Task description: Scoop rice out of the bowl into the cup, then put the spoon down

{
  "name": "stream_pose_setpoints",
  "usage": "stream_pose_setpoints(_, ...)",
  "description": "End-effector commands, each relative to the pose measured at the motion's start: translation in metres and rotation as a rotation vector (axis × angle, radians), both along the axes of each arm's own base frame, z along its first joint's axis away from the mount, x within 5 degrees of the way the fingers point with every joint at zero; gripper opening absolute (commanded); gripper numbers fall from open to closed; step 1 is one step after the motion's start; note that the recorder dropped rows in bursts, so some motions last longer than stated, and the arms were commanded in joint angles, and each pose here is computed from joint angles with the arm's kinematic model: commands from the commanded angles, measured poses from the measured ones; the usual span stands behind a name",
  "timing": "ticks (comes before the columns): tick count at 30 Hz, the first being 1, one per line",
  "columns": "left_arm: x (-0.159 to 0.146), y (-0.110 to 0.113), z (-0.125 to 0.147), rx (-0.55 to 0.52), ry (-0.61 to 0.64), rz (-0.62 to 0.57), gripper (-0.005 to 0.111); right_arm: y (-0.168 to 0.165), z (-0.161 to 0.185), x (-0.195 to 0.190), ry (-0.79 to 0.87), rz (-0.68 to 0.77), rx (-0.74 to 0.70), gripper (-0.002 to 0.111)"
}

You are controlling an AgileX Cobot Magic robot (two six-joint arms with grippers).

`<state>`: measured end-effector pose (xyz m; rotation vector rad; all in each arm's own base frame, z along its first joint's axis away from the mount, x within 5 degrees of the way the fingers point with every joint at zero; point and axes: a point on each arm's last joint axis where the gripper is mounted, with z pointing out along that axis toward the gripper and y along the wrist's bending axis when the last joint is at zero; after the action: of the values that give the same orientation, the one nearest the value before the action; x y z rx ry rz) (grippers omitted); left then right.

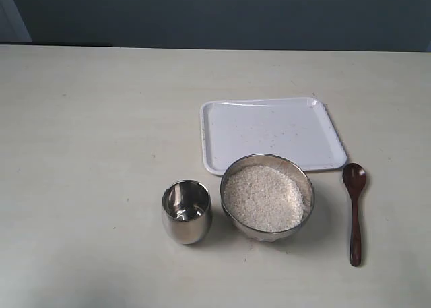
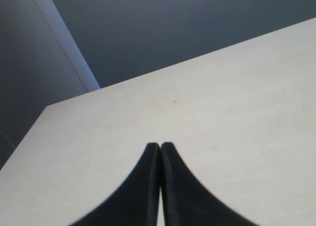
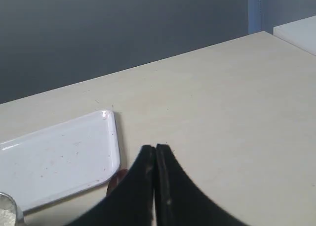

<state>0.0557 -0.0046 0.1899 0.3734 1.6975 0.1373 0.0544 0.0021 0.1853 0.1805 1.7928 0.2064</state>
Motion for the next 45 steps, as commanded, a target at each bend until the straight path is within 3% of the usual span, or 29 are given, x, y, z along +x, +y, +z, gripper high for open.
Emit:
stream_pose_setpoints(1, 0.0, -0.001, 0.002, -0.013, -0.018, -0.01, 0.001, -0.002, 0.0, 0.0, -0.011, -0.008, -0.059, -0.001)
stream_pose_setpoints(9, 0.0, -0.001, 0.002, -0.013, -0.018, -0.01, 0.001, -0.01, 0.007, 0.001, -0.072, -0.031, -0.44, -0.001)
stream_pose_setpoints(18, 0.0, -0.001, 0.002, -0.013, -0.018, -0.01, 0.001, -0.004, 0.009, 0.001, -0.109, -0.01, -0.189, -0.001)
stream_pose_setpoints(30, 0.0, -0.001, 0.002, -0.013, -0.018, -0.01, 0.001, -0.004, 0.009, 0.001, -0.115, -0.009, -0.19, -0.001)
stream_pose_setpoints(32, 0.0, -0.001, 0.002, -0.013, -0.018, -0.01, 0.001, -0.002, 0.013, 0.002, -0.155, -0.006, -0.105, -0.001)
stream_pose_setpoints(36, 0.0, -0.001, 0.002, -0.013, -0.018, -0.01, 0.001, -0.001, 0.035, 0.001, -0.375, -0.025, 0.386, -0.001)
stream_pose_setpoints(39, 0.0, -0.001, 0.002, -0.013, -0.018, -0.01, 0.001, -0.005, 0.04, 0.0, -0.428, -0.056, 0.626, -0.001)
stream_pose_setpoints(45, 0.0, -0.001, 0.002, -0.013, -0.018, -0.01, 0.001, -0.005, 0.04, 0.0, -0.42, -0.053, 0.639, -0.001)
